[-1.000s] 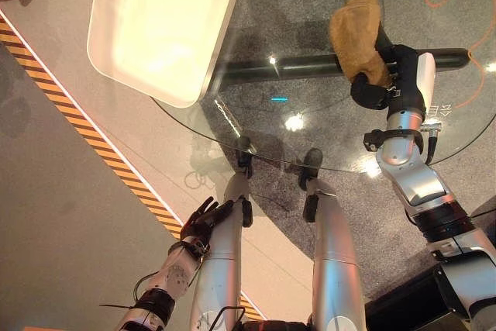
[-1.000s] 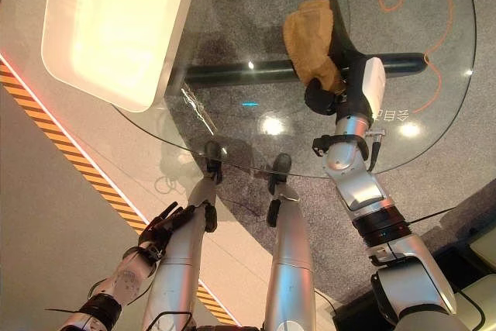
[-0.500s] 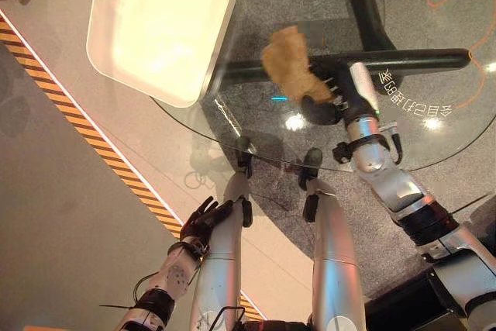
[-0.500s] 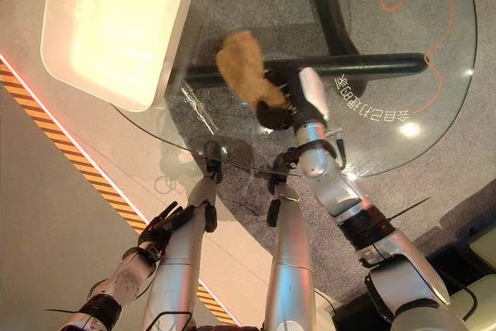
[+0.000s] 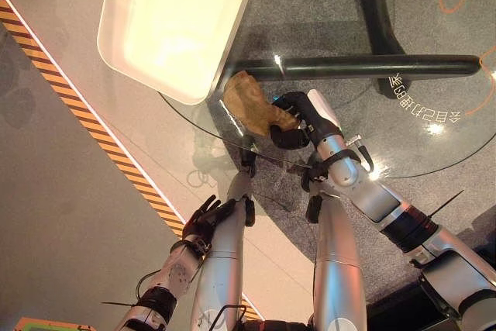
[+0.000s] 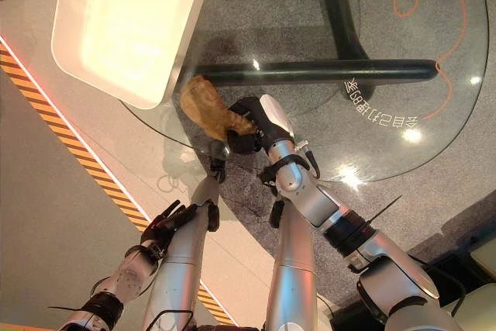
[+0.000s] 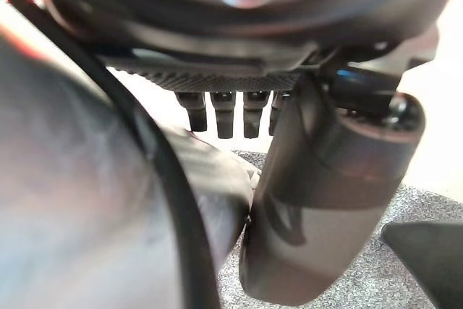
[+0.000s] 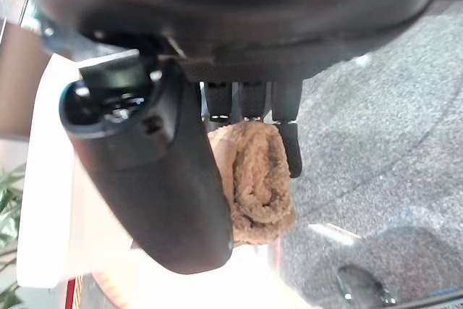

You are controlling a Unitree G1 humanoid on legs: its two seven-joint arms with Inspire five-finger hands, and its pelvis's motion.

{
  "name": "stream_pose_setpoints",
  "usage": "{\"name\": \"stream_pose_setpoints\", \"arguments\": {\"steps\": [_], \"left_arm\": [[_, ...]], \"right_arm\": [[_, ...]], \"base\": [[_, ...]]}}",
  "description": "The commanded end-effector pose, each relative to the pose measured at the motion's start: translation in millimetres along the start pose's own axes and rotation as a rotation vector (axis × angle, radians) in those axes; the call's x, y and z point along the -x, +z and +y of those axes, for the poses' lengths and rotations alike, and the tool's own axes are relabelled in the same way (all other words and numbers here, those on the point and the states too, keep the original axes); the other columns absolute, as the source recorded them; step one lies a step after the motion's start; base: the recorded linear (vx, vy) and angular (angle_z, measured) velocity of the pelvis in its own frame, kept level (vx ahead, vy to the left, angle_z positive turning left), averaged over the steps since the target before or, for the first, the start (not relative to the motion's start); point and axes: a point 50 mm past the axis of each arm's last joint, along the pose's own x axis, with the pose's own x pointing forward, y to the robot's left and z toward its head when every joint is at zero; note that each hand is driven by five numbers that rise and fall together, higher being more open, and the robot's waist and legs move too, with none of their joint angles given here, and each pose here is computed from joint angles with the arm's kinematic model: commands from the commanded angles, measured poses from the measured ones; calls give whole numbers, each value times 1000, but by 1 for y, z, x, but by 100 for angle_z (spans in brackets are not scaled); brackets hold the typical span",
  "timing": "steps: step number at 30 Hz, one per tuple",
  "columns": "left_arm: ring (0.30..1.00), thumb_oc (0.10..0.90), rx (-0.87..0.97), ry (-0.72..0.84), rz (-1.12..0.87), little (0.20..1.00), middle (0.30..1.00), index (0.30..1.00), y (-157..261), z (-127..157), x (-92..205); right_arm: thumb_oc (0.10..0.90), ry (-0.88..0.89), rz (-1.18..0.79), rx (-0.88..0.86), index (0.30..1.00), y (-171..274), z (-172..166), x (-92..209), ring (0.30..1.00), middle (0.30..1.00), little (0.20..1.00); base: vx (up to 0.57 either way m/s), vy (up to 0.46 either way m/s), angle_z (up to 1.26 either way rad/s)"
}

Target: Wipe the table with a cloth and put it in the basket.

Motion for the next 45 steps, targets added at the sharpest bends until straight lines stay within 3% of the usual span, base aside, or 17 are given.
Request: {"name": "stream_pose_setpoints", "arguments": {"steps": [1,10,21,30,39,45], "left_arm": [[900,800,3,35,125,900,900,900,-41,12,12],[900,800,51,-7,26,900,900,900,-23,-2,12],[900,800,27,5,-19,900,900,900,-15,18,20],[900,800,57,-208,-125,900,900,900,13,-3,25],[900,800,153,-392,-231,900,900,900,29,-8,48],[900,800,267,-663,-278,900,900,900,39,-27,64]], "right_arm": [[100,-121,-207,-146,300,40,-17,4,300,300,200],[100,-204,-183,-170,300,28,-34,11,300,300,200],[100,-234,-167,-112,300,9,-39,28,300,300,200],[100,-238,-178,-117,300,5,-49,34,300,300,200],[100,-225,-192,-206,300,-1,-47,53,300,300,200],[100,-210,-231,-255,300,0,-47,62,300,300,200]], "base": [[0,0,0],[-4,-5,0],[-47,-53,0],[-70,-77,2],[-45,-54,4],[-37,-46,2]]}}
